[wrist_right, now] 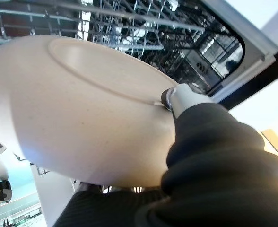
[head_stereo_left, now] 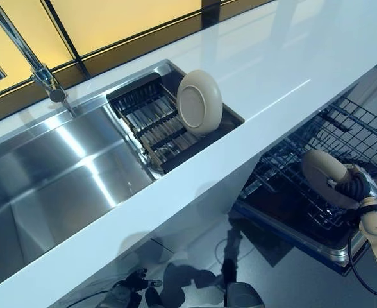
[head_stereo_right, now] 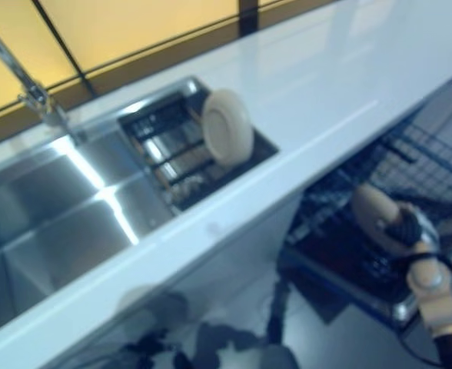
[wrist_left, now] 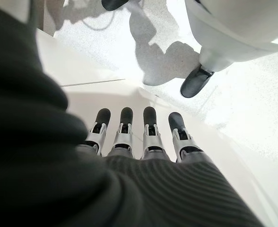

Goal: Take plates into dishwasher

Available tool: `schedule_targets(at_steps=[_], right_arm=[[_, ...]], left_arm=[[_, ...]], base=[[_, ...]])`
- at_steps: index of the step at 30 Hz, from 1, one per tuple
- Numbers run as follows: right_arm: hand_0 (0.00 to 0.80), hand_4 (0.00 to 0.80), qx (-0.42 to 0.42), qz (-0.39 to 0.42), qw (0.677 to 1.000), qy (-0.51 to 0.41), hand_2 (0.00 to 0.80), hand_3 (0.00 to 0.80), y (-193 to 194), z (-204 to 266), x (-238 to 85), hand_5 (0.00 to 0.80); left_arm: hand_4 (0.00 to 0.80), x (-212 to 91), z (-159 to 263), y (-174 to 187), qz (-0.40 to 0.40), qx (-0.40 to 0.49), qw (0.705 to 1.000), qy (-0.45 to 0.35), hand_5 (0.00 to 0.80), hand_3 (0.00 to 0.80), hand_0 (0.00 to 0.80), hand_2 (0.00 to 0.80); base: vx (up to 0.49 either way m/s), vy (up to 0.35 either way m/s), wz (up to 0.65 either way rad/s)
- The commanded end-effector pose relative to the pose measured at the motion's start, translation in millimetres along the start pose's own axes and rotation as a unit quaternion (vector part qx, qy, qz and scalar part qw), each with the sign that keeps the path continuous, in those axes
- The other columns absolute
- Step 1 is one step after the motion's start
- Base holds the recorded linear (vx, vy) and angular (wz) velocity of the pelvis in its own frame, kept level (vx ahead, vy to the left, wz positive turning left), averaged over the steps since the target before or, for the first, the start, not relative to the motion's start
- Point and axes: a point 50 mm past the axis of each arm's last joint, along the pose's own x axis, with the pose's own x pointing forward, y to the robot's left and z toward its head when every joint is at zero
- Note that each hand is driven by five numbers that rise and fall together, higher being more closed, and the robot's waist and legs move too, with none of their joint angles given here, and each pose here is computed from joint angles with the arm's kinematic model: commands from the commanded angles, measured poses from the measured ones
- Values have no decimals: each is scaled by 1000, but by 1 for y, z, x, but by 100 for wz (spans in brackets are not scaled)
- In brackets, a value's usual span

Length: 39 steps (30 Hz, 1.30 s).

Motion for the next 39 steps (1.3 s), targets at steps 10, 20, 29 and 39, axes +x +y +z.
schedule_targets(at_steps=[10,20,29,39], right_arm=[[800,800,14,-48,999,-12,800,800,-11,29,29,800],[800,800,-10,-41,999,18,800,800,-8,23,40,800],[800,800,-24,-52,998,35,800,800,-12,21,47,800],[800,800,-25,-86,994,59,800,800,-25,17,53,800]], left_arm=[[0,1,23,36,32,47,998,-21,0,0,0,0],[0,1,35,39,30,62,997,-35,0,0,0,0],[0,1,44,41,28,68,996,-49,0,0,0,0],[0,1,50,42,27,69,995,-61,0,0,0,0]], base=[[-5,-5,2],[0,-2,1],[-5,-7,7],[-3,1,3]])
